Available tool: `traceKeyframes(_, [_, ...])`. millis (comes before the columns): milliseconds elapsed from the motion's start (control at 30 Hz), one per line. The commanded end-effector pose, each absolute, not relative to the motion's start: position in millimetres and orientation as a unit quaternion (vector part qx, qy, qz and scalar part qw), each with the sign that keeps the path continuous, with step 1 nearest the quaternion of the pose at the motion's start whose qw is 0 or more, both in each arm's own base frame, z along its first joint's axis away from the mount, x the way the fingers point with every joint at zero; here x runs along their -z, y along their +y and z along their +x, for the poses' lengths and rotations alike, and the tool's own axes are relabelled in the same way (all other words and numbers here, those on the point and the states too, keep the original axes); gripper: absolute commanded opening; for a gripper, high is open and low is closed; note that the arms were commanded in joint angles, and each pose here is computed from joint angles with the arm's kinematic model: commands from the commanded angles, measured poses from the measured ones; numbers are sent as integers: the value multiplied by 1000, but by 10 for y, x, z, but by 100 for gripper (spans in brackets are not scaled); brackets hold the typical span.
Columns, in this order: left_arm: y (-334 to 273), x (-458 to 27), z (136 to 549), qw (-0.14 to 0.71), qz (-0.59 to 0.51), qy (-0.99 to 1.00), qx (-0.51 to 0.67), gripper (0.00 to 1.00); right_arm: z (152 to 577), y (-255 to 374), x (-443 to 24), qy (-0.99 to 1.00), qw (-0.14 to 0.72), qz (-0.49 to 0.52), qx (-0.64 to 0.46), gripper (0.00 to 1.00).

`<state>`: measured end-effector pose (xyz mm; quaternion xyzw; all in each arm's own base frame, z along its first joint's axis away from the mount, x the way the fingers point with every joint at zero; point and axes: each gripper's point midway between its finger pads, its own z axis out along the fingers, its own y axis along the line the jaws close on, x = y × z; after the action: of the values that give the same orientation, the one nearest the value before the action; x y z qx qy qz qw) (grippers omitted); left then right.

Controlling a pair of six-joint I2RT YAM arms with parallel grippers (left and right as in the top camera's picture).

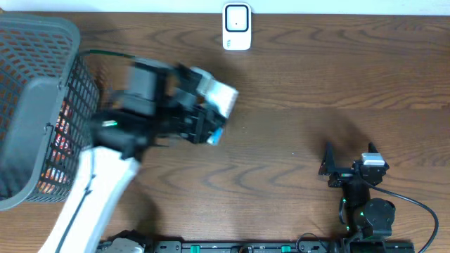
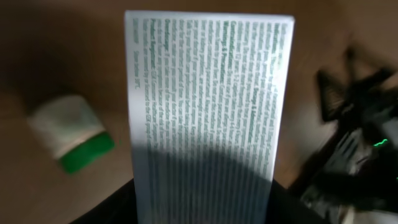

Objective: Scan the item barcode
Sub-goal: 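Carry the box out and set it right of the jar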

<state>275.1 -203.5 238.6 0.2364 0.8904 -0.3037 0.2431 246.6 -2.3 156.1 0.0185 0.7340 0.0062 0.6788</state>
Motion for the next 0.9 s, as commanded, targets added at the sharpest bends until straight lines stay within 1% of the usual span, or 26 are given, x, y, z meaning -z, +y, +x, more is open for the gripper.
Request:
traceKeyframes(0, [-2185,-1786,2760,209,258,907,260,56,2462,-39,-1563,733,680,15,1,99])
traceKeyframes(200, [-2446,-965,2971,181,263,923,215,56,2462,-39,-1563,733,680,15,1,99])
traceKeyframes(300, [-2573,-632,3006,160,271,926,209,56,2462,-39,-1563,733,680,15,1,99])
traceKeyframes(467, [-2663,-214,3004,131,274,932,198,56,2462,-39,-1563,733,680,15,1,99])
traceKeyframes(500, [-2661,-151,3004,126,273,933,197,59,2462,-39,-1563,733,680,15,1,99])
traceKeyframes(567, [-2626,-92,3019,124,271,936,185,74,2462,-39,-1563,733,680,15,1,99])
traceKeyframes(600, [-2600,-86,3032,126,270,938,177,81,2462,-39,-1563,733,680,15,1,99])
traceKeyframes(667, [-2586,-155,3041,130,269,938,173,86,2462,-39,-1563,733,680,15,1,99])
traceKeyframes(700, [-2584,-237,3043,133,270,938,174,86,2462,-39,-1563,733,680,15,1,99])
traceKeyframes(800, [-2564,-775,3075,163,269,933,175,87,2462,-39,-1563,733,680,15,1,99])
traceKeyframes(867, [-2426,-1301,3160,214,259,930,151,87,2462,-39,-1563,733,680,15,1,99])
